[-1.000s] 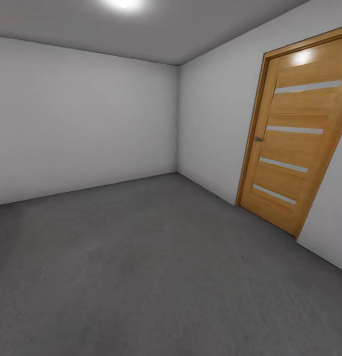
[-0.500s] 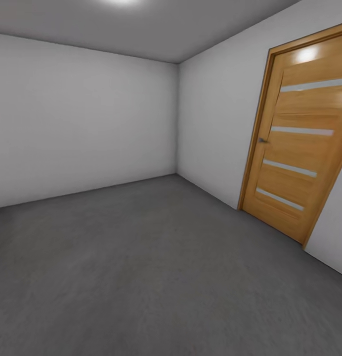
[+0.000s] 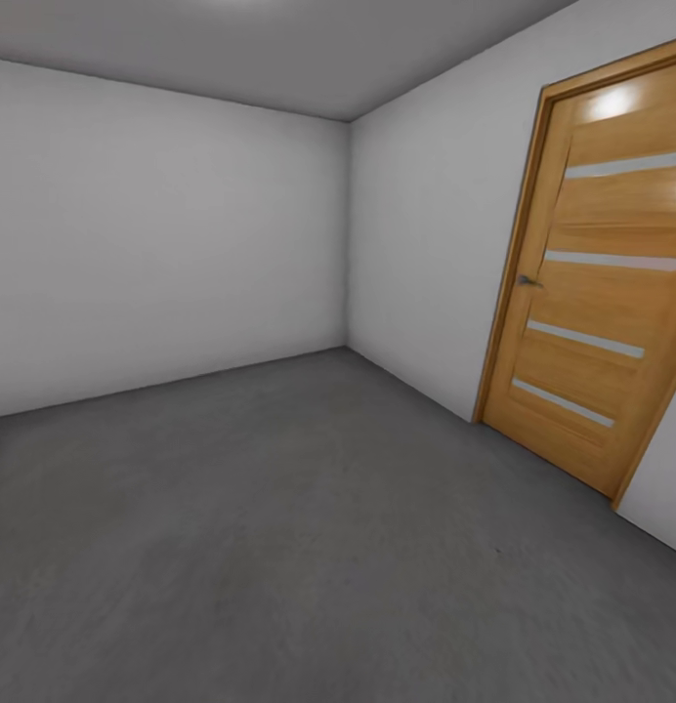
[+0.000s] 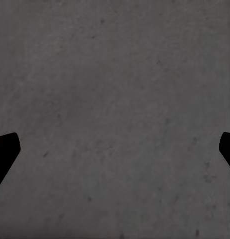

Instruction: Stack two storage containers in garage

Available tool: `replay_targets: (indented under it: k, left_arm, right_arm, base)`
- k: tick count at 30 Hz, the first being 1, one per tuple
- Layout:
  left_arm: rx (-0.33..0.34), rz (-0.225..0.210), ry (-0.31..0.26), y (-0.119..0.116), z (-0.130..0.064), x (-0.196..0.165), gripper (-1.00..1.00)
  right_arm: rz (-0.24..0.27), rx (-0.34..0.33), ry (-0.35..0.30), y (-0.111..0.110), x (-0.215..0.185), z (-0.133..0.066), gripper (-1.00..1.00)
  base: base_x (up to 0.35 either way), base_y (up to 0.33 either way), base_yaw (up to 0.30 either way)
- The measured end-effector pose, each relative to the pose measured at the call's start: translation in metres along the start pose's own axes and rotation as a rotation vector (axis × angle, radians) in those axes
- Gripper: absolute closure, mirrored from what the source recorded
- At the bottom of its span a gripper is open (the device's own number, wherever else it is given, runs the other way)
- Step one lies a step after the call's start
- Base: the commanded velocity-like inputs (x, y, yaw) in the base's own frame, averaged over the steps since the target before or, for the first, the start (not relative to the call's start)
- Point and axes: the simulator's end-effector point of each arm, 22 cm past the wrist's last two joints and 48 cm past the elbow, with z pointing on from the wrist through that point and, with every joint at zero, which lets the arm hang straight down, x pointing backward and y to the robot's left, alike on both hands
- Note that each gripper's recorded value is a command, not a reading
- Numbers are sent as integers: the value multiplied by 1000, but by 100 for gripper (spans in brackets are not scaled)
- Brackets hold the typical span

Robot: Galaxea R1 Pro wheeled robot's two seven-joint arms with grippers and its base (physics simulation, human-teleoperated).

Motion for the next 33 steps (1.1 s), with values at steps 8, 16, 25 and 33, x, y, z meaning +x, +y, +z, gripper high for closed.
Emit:
replay_targets:
  k: [8,16,25,33]
  left_arm:
    - [0,0,0,0,0,0,-100]
    - [0,0,0,0,0,0,-100]
    - [0,0,1,0,0,0,-100]
    - [0,0,1,0,0,0,-100]
  right_arm:
    - [0,0,0,0,0,0,-100]
    - [0,-1,0,0,0,0,-100]
    - [0,0,1,0,0,0,-100]
    - [0,0,1,0,0,0,-100]
  base:
    - [345,1,-160]
    - [303,0,-185]
    - [49,0,-204]
    - [4,0,-245]
